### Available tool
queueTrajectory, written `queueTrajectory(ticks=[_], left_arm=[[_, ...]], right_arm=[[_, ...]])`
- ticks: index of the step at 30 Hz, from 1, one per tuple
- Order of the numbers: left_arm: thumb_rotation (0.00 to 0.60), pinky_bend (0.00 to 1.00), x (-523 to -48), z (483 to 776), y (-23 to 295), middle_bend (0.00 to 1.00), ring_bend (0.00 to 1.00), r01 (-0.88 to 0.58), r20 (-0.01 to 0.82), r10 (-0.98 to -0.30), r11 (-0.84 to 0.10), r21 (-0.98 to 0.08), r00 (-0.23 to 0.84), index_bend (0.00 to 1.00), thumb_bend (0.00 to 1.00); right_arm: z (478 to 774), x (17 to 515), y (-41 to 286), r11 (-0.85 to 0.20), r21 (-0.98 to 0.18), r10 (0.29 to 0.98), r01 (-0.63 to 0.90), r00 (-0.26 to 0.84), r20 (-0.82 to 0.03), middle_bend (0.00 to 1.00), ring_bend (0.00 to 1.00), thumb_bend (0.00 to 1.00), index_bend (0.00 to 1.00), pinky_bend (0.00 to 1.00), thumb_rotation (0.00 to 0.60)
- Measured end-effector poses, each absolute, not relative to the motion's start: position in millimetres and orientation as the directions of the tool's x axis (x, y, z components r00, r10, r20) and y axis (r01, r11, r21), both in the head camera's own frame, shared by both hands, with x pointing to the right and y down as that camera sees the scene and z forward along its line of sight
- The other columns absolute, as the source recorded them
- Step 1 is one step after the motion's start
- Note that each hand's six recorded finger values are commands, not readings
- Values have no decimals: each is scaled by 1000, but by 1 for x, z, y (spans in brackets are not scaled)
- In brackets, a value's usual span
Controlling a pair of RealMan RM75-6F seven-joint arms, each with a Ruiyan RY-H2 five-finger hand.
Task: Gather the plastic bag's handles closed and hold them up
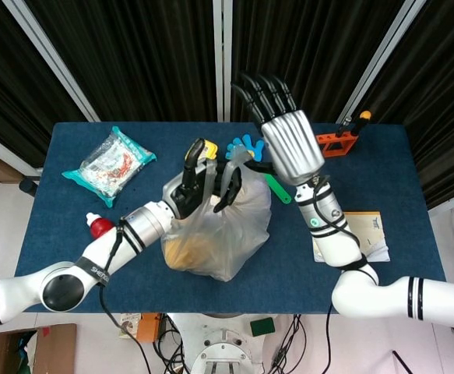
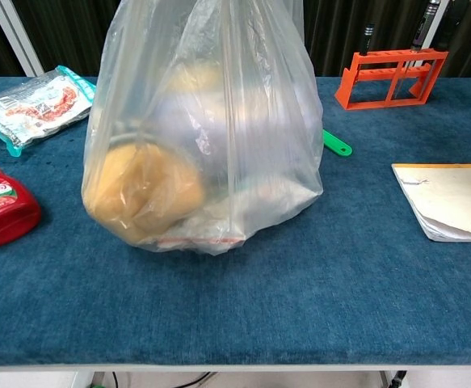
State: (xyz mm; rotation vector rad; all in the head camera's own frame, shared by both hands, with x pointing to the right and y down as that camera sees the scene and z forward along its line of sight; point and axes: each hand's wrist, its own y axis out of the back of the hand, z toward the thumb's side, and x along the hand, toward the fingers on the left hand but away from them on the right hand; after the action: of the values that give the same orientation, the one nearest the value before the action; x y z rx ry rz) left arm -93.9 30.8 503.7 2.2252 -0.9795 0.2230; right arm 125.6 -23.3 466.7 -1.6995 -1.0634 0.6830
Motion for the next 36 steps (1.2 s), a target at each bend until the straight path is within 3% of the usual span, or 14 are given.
queueTrajectory(ticks=[10, 16, 20, 25, 36], left_arm=[[14, 799, -109, 497, 16, 680, 659, -741, 392, -659, -400, 540, 642, 586, 30], [9, 651, -114, 494, 11, 536, 529, -756, 390, -686, -371, 540, 615, 420, 30], [10, 617, -112, 490, 8, 451, 440, -749, 385, -685, -368, 551, 619, 296, 30], [14, 578, -108, 478, 3, 405, 399, -744, 362, -691, -390, 542, 626, 284, 30], [12, 564, -108, 444, -29, 403, 398, -785, 305, -757, -413, 461, 578, 288, 30]], right_arm=[[470, 156, -26, -211, -907, 893, 363, 449, -28, 0, 0, 60, 0, 0, 600], [463, 176, -26, -203, -879, 907, 431, 420, -3, 0, 0, 61, 0, 0, 600], [460, 191, -25, -192, -862, 919, 469, 395, 10, 0, 0, 61, 0, 0, 600], [456, 211, -26, -189, -829, 933, 526, 359, 16, 0, 0, 61, 0, 0, 600], [436, 247, -19, -151, -792, 944, 592, 325, 63, 0, 0, 60, 0, 0, 600]])
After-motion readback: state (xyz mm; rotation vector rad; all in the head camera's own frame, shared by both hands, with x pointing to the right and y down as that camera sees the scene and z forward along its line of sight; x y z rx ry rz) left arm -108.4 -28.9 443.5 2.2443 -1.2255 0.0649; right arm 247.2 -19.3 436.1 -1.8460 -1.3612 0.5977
